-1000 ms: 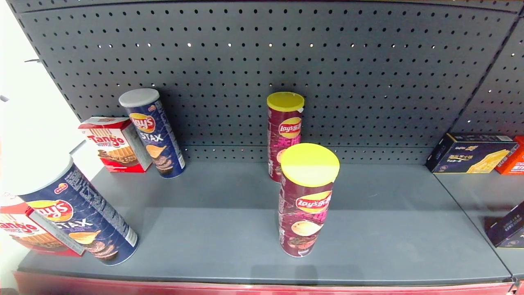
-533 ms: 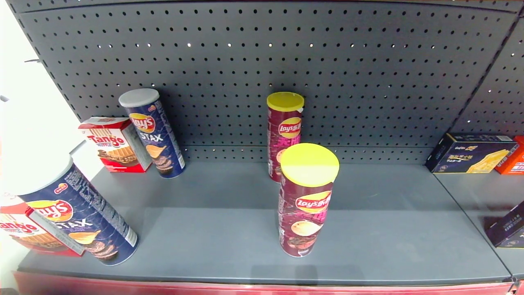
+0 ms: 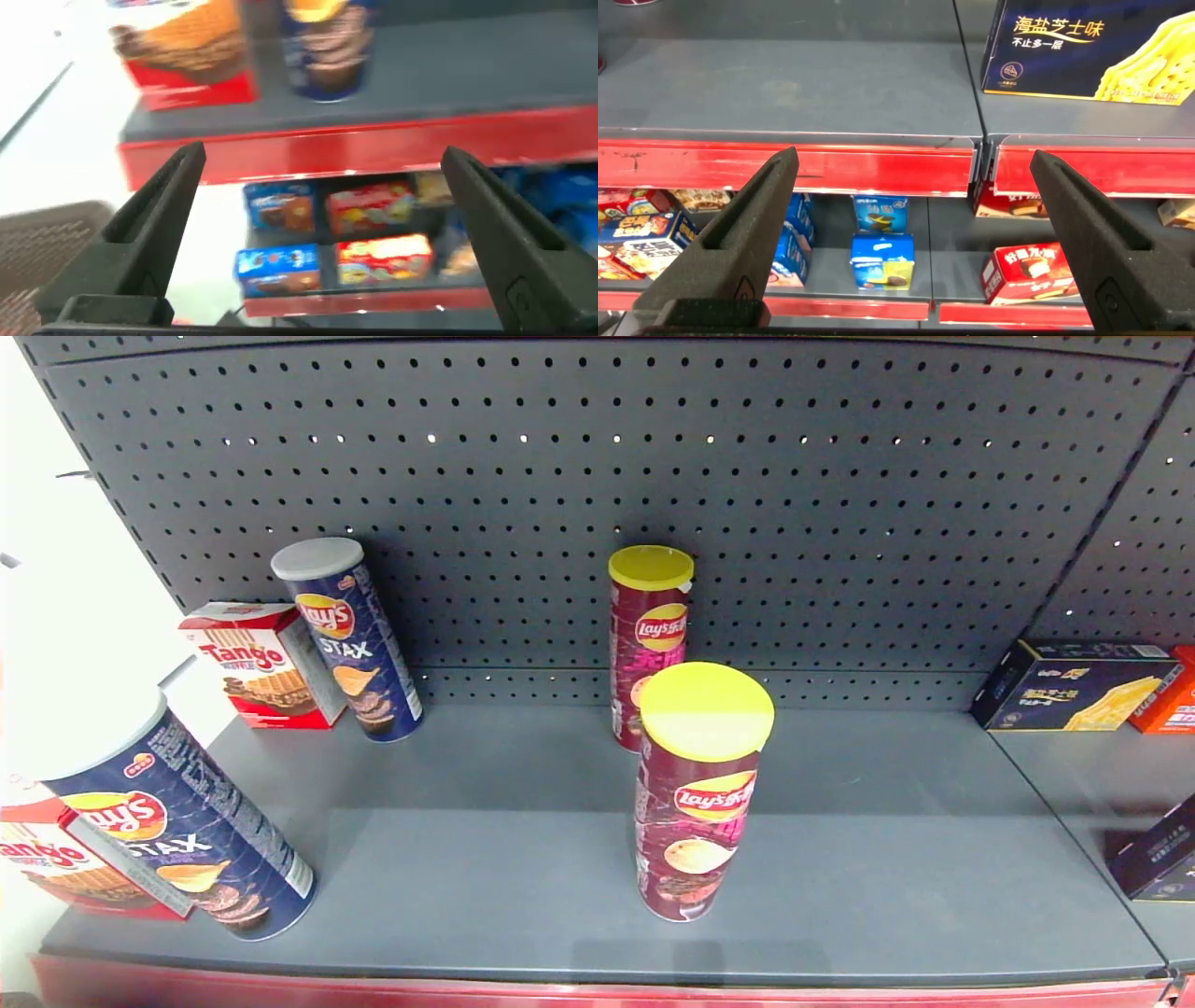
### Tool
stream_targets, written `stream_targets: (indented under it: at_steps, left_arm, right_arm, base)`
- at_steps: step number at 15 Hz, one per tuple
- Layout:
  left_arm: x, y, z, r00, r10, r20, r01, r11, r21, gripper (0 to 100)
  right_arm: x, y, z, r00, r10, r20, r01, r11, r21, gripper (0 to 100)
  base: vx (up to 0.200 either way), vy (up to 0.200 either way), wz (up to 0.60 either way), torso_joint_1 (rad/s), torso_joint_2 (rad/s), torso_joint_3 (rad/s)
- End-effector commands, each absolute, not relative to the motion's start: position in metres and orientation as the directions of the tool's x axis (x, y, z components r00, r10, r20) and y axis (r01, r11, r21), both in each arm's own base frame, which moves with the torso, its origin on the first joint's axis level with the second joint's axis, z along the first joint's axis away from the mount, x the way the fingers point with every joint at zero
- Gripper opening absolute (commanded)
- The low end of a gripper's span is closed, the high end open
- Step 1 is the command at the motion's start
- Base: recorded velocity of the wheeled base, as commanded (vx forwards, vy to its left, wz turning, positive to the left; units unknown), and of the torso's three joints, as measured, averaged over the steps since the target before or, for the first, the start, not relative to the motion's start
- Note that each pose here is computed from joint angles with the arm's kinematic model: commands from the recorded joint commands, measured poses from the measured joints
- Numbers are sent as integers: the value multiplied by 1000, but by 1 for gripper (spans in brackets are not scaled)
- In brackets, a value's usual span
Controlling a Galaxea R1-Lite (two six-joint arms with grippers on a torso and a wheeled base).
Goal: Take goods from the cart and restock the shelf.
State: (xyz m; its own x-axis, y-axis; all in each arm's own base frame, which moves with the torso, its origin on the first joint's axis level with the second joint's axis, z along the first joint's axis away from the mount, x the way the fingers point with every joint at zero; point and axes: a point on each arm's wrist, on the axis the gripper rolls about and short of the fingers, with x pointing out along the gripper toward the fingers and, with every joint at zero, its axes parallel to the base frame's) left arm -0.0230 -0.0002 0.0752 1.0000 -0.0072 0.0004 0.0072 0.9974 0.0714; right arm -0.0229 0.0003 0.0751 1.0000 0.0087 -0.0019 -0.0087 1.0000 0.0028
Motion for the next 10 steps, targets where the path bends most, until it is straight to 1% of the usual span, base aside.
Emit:
stream_targets:
  at_steps: [1, 2, 6, 8, 9, 10]
  left_arm:
    - [-23, 0, 75, 1000, 8, 0, -8, 998, 64, 100]
    - [-23, 0, 75, 1000, -11, -2, 11, 998, 69, 100]
    - [-23, 0, 75, 1000, -21, -2, 22, 997, 67, 100]
    - [-23, 0, 75, 1000, -21, -2, 22, 997, 67, 100]
    - [-23, 0, 75, 1000, -21, -2, 22, 997, 69, 100]
    - [-23, 0, 75, 1000, -21, -2, 22, 997, 69, 100]
  right_arm:
    - [-23, 0, 75, 1000, 9, -3, -9, 1000, 3, 100]
    - [-23, 0, 75, 1000, 12, -5, -12, 1000, 0, 100]
    - [-22, 0, 76, 1000, 8, -8, -8, 1000, -3, 100]
    - [-22, 0, 76, 1000, 21, -15, -22, 999, -34, 100]
    - [-24, 0, 124, 999, 12, 38, -12, 1000, -16, 100]
    - [-10, 0, 152, 999, 26, -23, -26, 1000, 16, 100]
  base:
    - [0, 0, 0, 0, 0, 0]
    - [0, 0, 0, 0, 0, 0]
    - [0, 0, 0, 0, 0, 0]
    - [0, 0, 0, 0, 0, 0]
    - [0, 0, 0, 0, 0, 0]
    - [0, 0, 0, 0, 0, 0]
